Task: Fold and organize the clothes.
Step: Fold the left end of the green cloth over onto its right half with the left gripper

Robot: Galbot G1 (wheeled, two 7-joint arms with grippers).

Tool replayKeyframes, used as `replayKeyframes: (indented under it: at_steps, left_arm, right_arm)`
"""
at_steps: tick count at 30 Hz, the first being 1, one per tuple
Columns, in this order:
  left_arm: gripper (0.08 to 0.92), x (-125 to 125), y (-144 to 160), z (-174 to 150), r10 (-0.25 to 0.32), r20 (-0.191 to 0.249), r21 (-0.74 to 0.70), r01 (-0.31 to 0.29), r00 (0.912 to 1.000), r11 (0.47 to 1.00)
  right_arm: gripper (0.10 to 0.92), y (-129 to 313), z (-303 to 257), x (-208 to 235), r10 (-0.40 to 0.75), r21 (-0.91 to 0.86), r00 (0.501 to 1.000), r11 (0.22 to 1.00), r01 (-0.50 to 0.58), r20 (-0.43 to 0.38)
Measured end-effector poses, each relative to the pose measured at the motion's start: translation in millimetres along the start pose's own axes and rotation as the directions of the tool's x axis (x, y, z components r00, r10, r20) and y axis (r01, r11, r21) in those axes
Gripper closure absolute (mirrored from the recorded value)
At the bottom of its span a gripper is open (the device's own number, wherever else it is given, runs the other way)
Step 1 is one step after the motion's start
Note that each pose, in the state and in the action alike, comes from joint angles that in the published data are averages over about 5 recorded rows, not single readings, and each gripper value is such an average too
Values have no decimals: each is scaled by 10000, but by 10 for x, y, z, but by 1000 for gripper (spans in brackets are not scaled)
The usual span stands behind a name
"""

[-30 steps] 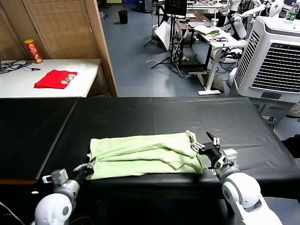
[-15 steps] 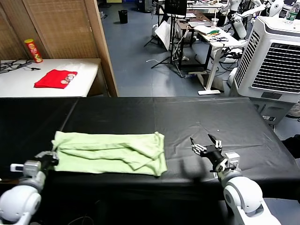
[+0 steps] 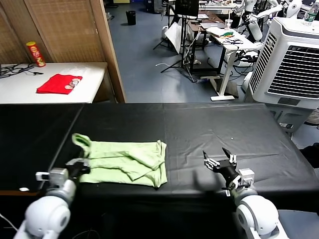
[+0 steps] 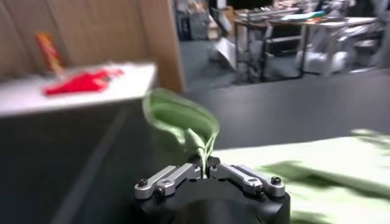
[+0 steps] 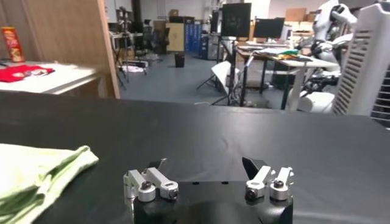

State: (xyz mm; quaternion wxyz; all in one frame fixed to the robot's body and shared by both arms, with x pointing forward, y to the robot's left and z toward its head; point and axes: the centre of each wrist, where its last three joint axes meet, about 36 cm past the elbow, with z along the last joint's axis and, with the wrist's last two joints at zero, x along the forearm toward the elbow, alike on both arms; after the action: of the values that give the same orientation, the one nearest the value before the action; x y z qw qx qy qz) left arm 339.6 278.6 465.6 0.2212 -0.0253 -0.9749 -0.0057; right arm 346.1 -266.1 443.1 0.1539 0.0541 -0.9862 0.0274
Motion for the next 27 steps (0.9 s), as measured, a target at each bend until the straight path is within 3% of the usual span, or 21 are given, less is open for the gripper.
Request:
replayKeyframes:
  at_steps: [5,11,20,27]
  left_arm:
    - [843,-91,-383,21,1298,-202,1208,-1264,9913,9846]
    - [843,-265,-723,-19,2163,73,1789,-2141,9763,9603]
    - [843,-387,-950,-132,2736,403,1926,-2762,9610,9416]
    - [843,-409,-1029,-98,2883,324,2017,-2888,9570,9359]
  right_arm:
    - [224,4,81,51,260,32,9996,9997,-259,-149]
    - [224,49,142,78,381,-15,9989,9993,-382,-281]
    - [224,68,171,54,422,-87,9985,9991,-425,-341]
    - [224,87,180,21,364,-98,9987,9993,-367,-362]
